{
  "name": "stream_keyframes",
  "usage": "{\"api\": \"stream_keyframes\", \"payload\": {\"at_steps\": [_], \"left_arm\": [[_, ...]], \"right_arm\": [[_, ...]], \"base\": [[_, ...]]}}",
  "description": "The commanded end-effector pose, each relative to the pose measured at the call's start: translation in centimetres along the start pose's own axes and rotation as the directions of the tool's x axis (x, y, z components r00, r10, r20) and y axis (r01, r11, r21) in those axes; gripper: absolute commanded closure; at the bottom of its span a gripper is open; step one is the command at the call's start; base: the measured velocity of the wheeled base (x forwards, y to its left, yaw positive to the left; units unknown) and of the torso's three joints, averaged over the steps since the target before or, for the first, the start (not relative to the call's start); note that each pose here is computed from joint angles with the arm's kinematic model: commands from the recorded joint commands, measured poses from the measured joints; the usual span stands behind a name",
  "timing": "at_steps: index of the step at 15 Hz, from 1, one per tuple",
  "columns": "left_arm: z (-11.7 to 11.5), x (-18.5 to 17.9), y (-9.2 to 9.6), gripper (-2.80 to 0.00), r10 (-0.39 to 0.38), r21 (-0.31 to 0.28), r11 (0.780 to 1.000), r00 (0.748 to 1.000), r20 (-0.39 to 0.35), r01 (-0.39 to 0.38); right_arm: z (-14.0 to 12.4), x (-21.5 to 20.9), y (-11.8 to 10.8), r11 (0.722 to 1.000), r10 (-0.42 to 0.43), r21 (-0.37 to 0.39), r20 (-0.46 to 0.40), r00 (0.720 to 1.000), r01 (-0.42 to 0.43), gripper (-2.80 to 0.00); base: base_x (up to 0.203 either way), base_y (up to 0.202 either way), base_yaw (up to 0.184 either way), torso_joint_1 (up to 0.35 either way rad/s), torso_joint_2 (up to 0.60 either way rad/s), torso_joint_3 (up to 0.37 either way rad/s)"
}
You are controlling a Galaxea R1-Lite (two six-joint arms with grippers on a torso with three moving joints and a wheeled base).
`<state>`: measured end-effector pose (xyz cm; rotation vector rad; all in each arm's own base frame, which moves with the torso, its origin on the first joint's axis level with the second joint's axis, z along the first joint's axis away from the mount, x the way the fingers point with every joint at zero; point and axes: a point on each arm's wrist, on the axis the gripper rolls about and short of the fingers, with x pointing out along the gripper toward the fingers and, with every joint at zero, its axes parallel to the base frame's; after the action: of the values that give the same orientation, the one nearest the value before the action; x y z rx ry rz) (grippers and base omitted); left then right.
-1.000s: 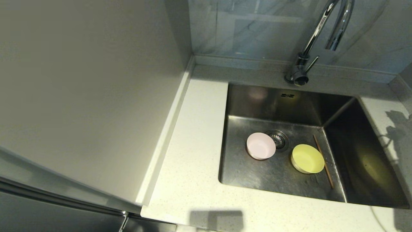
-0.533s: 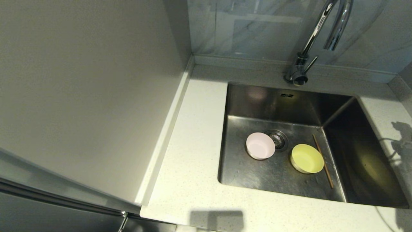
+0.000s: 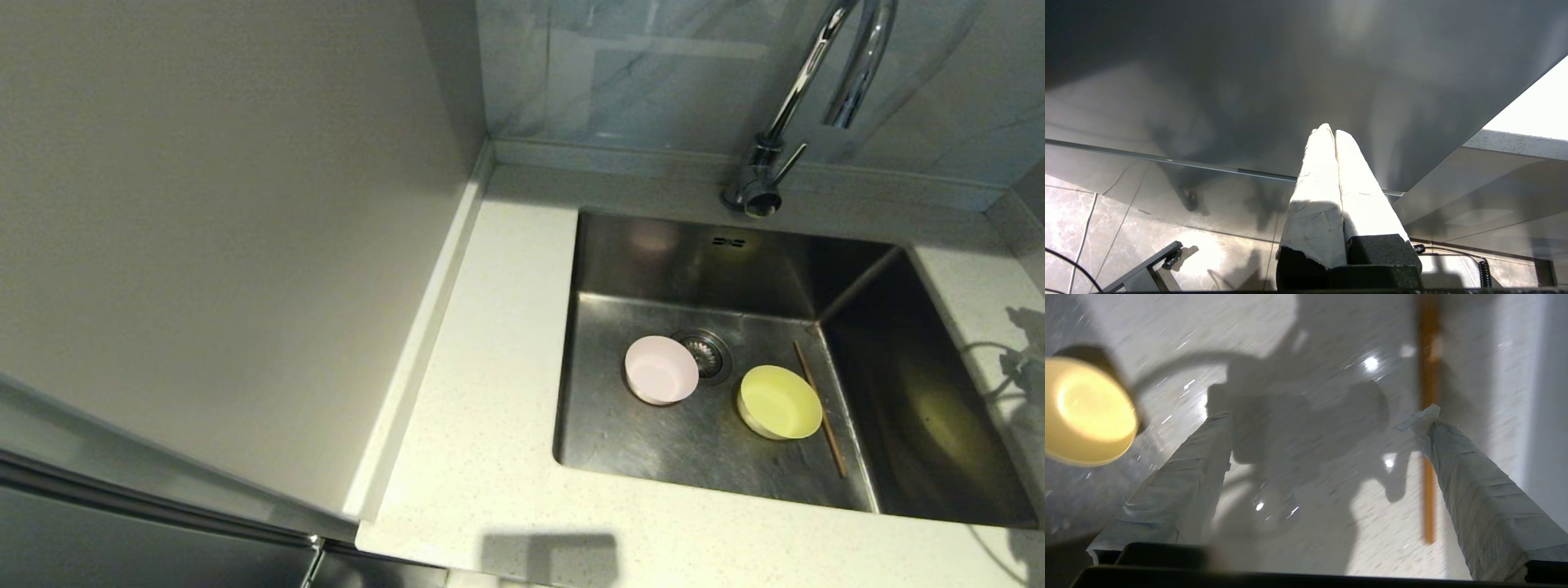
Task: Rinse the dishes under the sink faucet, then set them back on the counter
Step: Turn on the faucet
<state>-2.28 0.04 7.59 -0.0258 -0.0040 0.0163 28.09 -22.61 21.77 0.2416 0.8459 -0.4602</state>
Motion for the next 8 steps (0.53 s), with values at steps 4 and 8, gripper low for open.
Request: {"api": "stream_keyframes", "payload": {"at_steps": [4, 8], "left_arm": [[0.0, 0.0, 0.0, 0.0, 0.0, 0.0, 1.0, 1.0, 0.004, 0.0], [0.0, 0.0, 0.0, 0.0, 0.0, 0.0, 1.0, 1.0, 0.004, 0.0]], "right_arm": [[0.5, 2.8, -2.9, 0.998, -0.032, 0.049, -0.022, 0.999, 0.033, -2.8], [0.2, 4.6, -3.9, 0.998, 0.0, 0.068, -0.048, 0.999, 0.003, -2.8]], "base": [[0.0, 0.0, 0.0, 0.0, 0.0, 0.0], [0.0, 0.0, 0.0, 0.0, 0.0, 0.0]]}}
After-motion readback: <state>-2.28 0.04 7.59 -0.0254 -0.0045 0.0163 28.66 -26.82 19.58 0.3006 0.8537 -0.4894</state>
